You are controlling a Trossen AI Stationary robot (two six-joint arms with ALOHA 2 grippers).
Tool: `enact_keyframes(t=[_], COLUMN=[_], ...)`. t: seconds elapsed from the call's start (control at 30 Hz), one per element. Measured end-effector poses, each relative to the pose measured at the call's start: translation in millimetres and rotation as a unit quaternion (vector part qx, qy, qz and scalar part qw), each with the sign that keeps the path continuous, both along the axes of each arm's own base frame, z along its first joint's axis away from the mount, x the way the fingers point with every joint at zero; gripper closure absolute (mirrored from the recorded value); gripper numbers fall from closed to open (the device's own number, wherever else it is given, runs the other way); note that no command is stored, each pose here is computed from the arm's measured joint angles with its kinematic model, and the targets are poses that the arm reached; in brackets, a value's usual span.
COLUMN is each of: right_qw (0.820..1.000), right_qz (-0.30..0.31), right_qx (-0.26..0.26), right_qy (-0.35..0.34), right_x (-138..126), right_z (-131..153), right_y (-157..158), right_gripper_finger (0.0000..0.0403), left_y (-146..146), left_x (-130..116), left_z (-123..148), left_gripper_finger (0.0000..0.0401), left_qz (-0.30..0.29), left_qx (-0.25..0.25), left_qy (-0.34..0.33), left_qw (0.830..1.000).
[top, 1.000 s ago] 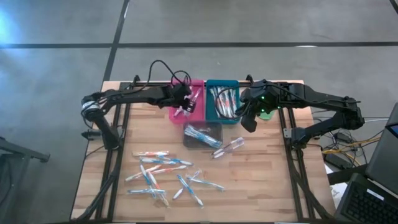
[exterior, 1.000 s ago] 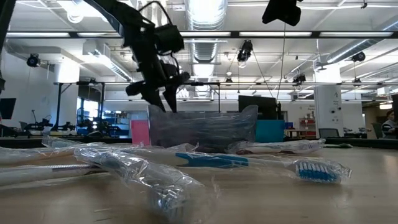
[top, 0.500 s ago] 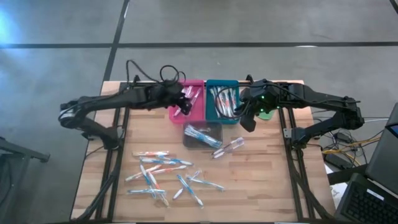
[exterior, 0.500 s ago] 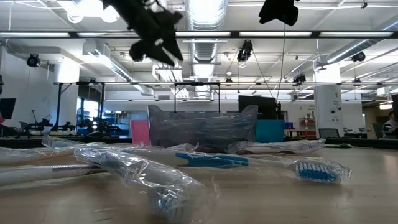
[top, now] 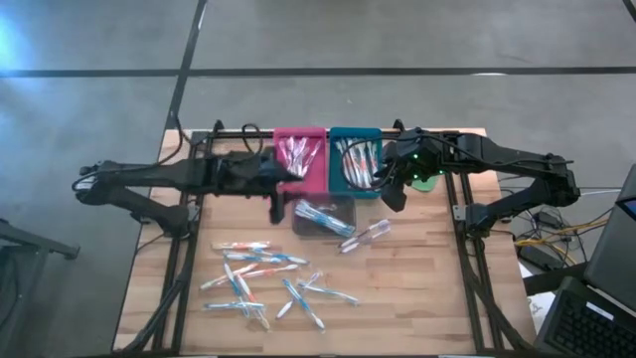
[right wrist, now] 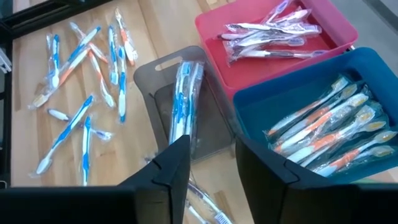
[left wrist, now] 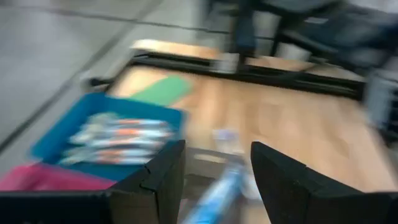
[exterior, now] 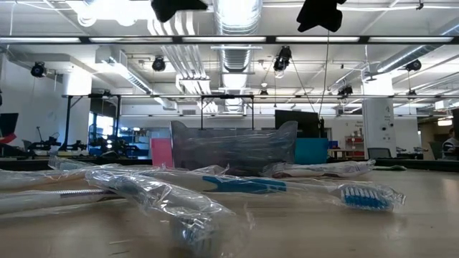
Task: Pick & Place Toothbrushes
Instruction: Put the orange toothbrush into the blue bin
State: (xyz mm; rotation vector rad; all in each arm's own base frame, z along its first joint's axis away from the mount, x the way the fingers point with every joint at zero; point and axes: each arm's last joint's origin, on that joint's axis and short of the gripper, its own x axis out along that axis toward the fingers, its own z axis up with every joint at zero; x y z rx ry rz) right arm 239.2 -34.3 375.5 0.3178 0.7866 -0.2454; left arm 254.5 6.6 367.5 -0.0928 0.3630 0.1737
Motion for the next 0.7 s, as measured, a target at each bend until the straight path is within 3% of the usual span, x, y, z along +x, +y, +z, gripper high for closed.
enact_keyframes(t=[0.17,0.37,0.47,0.7], right_qw=[1.000,1.000,1.000,1.000], right_qz=[0.000,0.000,0.000,0.000], right_qx=[0.000,0.000,0.001,0.001], right_qy=[-0.001,0.000,0.003,0.003], right_x=[0,-1,-1,-1], right_z=[0,0,0,0], right_y=[0,0,0,0], right_gripper_finger=[0.0272,0.0289,0.0303,0.0335], left_y=[-26,-53,-66,-75], left_x=[-6,-17,-24,-48], left_z=[1,-14,-23,-43], left_gripper_finger=[0.0215,0.0215,0.0215,0.0215], left_qz=[-0.127,-0.187,-0.183,-0.108], left_qx=[-0.013,-0.045,-0.057,-0.050], left_qy=[0.008,0.094,0.149,0.285], left_qw=[0.992,0.977,0.970,0.951])
